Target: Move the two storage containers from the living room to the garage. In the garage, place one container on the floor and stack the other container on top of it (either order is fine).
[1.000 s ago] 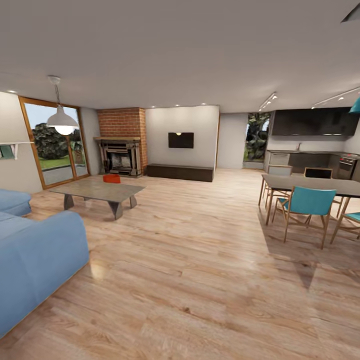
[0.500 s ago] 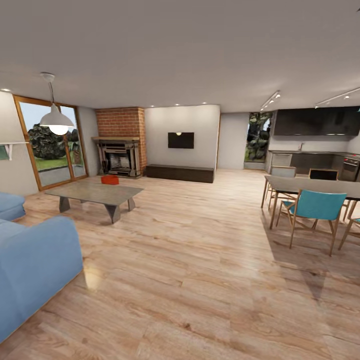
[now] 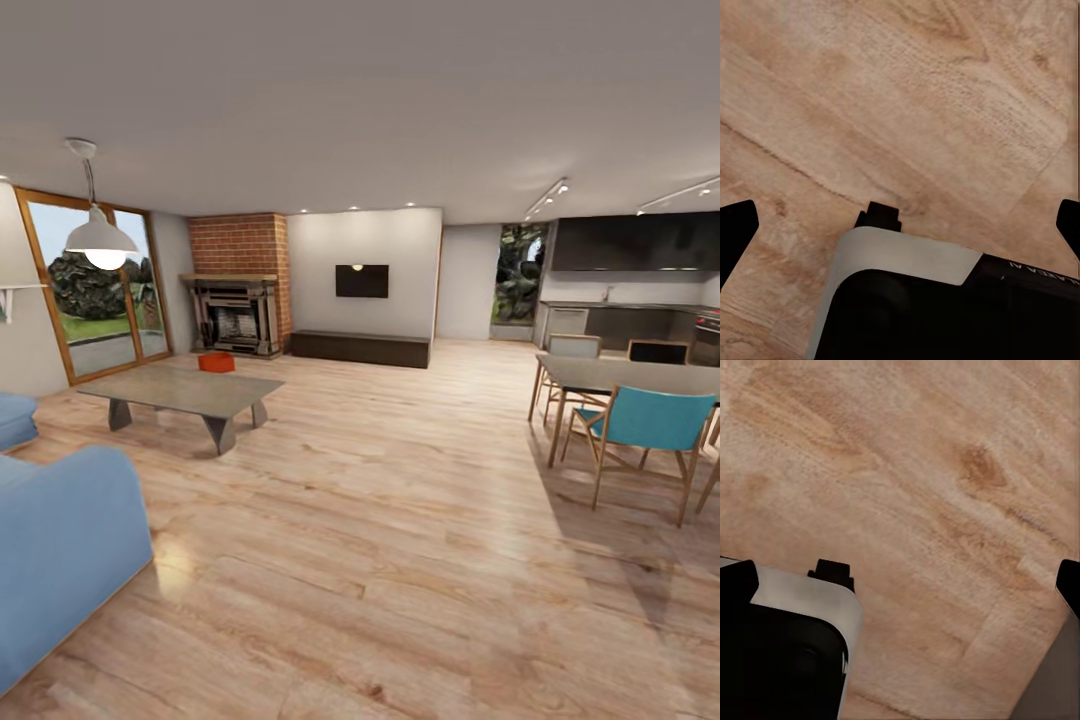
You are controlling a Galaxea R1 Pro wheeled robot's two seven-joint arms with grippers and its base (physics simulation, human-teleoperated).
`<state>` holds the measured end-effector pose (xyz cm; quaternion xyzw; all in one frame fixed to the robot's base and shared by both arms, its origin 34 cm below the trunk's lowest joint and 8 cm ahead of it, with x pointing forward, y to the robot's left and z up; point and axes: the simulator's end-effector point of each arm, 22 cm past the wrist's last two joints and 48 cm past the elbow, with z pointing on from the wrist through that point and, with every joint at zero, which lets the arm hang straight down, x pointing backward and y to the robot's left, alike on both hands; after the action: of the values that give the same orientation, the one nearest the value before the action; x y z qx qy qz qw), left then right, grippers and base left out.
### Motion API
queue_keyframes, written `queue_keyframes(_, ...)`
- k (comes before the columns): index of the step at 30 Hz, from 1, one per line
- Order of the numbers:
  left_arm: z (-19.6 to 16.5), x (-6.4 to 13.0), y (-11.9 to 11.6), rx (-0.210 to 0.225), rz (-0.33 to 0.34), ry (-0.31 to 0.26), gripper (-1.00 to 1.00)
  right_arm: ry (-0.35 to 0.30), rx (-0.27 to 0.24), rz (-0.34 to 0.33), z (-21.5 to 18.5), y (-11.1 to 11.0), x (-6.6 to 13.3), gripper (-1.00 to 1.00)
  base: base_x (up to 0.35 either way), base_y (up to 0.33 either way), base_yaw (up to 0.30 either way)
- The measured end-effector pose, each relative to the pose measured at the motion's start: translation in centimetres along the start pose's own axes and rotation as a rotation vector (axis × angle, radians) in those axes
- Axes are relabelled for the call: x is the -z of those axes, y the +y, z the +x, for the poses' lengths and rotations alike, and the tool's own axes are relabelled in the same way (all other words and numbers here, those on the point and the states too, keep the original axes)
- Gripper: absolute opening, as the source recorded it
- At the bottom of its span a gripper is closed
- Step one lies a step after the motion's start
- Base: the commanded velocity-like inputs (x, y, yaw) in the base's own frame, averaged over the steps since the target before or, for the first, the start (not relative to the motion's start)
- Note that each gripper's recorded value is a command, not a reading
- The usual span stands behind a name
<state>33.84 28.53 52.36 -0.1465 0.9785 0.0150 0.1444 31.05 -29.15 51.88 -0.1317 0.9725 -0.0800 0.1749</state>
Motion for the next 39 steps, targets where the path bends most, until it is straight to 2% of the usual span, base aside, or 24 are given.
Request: queue_keyframes(39,-0.02,0.00,0.00,0.001,0.000,-0.001,1.00,0.000,0.001,0.000,0.01,-0.02,0.00,1.00,0.323,0.000,0.000)
